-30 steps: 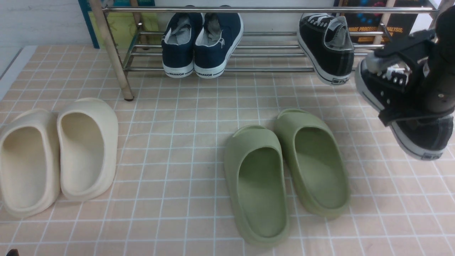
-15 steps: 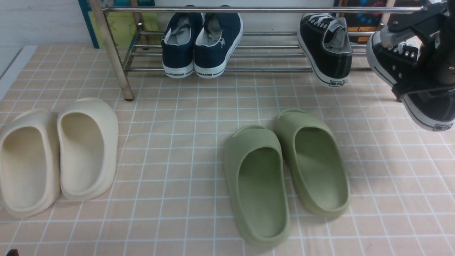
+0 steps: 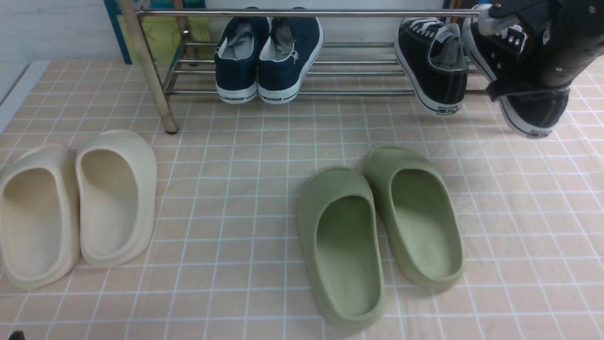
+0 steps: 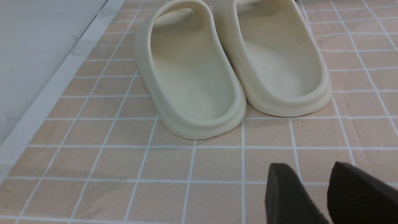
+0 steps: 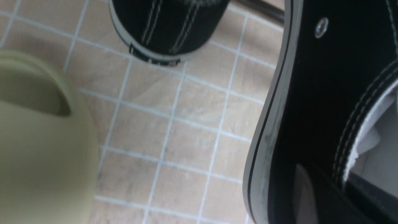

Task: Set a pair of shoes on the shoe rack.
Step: Use the right arm to put a shoe into the shoe rack

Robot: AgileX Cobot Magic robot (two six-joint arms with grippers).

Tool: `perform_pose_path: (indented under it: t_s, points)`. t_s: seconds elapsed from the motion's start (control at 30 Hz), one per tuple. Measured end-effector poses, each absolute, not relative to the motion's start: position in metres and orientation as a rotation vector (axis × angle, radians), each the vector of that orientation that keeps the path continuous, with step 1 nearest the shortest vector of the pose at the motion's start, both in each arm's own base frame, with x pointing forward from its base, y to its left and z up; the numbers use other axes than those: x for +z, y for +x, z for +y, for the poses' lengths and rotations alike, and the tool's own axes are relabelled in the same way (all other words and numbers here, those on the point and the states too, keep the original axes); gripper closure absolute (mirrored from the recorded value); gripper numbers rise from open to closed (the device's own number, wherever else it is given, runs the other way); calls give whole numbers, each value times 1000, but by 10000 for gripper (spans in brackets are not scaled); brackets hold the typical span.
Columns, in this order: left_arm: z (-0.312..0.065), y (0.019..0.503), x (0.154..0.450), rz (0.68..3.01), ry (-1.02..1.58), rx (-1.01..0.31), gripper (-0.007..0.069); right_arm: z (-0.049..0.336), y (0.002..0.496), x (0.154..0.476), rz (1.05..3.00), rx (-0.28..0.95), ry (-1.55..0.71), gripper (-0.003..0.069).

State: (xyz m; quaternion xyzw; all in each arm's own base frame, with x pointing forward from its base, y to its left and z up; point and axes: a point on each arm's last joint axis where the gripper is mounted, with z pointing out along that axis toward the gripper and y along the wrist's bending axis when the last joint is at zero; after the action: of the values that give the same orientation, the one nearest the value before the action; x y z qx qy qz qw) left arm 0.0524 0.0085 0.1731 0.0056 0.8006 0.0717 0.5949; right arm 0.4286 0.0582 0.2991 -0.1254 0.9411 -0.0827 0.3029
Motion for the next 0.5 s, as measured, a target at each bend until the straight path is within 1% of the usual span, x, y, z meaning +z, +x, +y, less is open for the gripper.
perform_pose_path:
  t_s: [0.07,0.33,0.5]
  points:
    - [8,52,173,1860,13,167,386,60,438,300,2481,-214,-326,659]
    - [8,52,173,1860,13,167,386,68,482,286,2419,-202,-316,657]
    - [8,52,173,1860,13,167,386,71,494,278,2425,-190,-308,622]
